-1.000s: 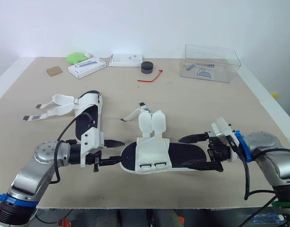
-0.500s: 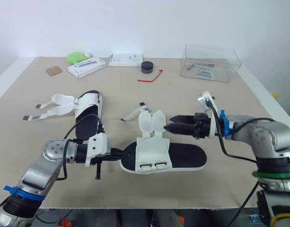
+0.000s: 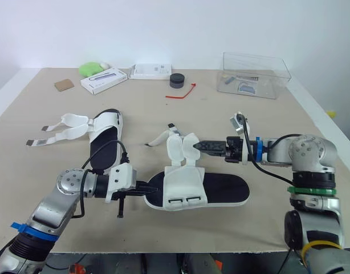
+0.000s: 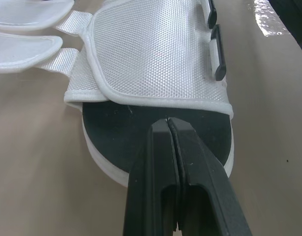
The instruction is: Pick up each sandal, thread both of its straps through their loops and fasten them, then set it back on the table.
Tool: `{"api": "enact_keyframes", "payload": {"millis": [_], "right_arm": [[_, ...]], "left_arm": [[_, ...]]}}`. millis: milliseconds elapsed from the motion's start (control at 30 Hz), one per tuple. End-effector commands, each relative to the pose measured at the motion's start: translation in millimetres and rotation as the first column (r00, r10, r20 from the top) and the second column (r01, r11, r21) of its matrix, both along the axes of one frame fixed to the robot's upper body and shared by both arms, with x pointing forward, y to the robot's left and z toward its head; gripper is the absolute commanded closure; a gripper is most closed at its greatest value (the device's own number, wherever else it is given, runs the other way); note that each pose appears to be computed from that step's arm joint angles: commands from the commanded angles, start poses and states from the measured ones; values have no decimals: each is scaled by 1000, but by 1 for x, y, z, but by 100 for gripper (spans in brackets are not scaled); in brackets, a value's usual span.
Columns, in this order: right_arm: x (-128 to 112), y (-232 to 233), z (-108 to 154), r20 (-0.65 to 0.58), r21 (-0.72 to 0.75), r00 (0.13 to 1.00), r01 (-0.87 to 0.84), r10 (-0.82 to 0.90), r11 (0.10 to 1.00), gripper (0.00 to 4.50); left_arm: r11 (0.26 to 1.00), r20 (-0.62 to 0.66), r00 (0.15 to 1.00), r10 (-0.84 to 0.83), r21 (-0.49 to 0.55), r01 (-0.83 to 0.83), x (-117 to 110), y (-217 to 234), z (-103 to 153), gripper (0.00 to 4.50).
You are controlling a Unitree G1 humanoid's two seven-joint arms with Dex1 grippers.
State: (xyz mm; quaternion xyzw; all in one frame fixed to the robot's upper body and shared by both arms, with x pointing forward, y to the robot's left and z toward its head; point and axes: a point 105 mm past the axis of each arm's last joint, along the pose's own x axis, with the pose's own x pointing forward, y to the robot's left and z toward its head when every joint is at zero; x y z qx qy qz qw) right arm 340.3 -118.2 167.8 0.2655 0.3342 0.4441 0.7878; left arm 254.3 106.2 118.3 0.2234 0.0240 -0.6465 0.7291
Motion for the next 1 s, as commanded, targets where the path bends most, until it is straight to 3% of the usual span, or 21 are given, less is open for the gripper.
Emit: {"api": "enact_keyframes", "payload": {"millis": [33,567,1000], "right_arm": [[11,5,11,-10,56,1000,29,-28,998,0],[54,25,25,-98,210,986,154,-136,965,0],[57,31,23,-108,225,988,133,-111,965,0]], "left_arm": [[1000,39,999,-9,-1,9,-2,-2,6,448],[1000,46,999,0,-14,0,-4,-8,11,448],[1000,41,999,1,-9,-1,-5,-8,10,448]]}}
